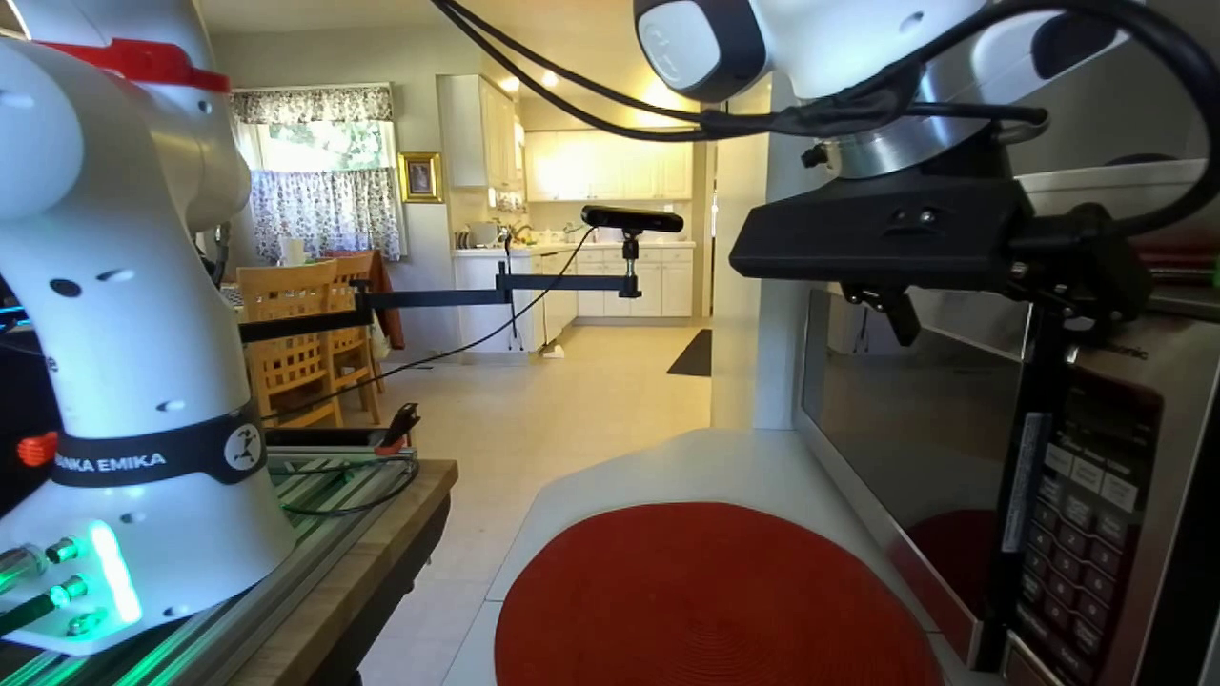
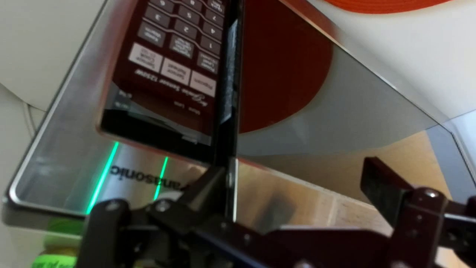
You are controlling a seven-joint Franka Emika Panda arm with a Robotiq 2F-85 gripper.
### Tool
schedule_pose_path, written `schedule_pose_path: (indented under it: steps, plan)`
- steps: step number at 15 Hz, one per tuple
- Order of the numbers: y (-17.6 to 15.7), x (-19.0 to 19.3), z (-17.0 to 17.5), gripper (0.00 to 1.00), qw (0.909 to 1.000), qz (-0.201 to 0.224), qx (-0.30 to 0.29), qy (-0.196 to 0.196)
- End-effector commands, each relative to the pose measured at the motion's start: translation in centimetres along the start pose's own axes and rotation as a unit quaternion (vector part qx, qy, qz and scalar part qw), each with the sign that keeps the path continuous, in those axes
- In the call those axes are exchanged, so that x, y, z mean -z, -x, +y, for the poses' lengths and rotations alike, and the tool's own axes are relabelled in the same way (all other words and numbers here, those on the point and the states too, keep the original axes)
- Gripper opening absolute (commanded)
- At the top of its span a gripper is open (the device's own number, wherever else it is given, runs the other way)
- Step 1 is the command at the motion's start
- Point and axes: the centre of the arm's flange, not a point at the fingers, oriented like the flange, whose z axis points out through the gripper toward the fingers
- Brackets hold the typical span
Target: Open the microwave door
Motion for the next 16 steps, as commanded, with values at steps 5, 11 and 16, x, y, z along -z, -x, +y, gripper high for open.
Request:
schedule_pose_path:
  steps: [5, 11, 16]
  plan:
    - [-0.7, 1.9, -2.6, 1.00, 0.9983, -0.021, 0.046, -0.028]
    - [-0.5, 4.4, -4.8, 1.00, 0.9972, -0.036, 0.060, -0.029]
    - [-0.3, 5.5, -6.8, 1.00, 0.9967, -0.042, 0.063, -0.029]
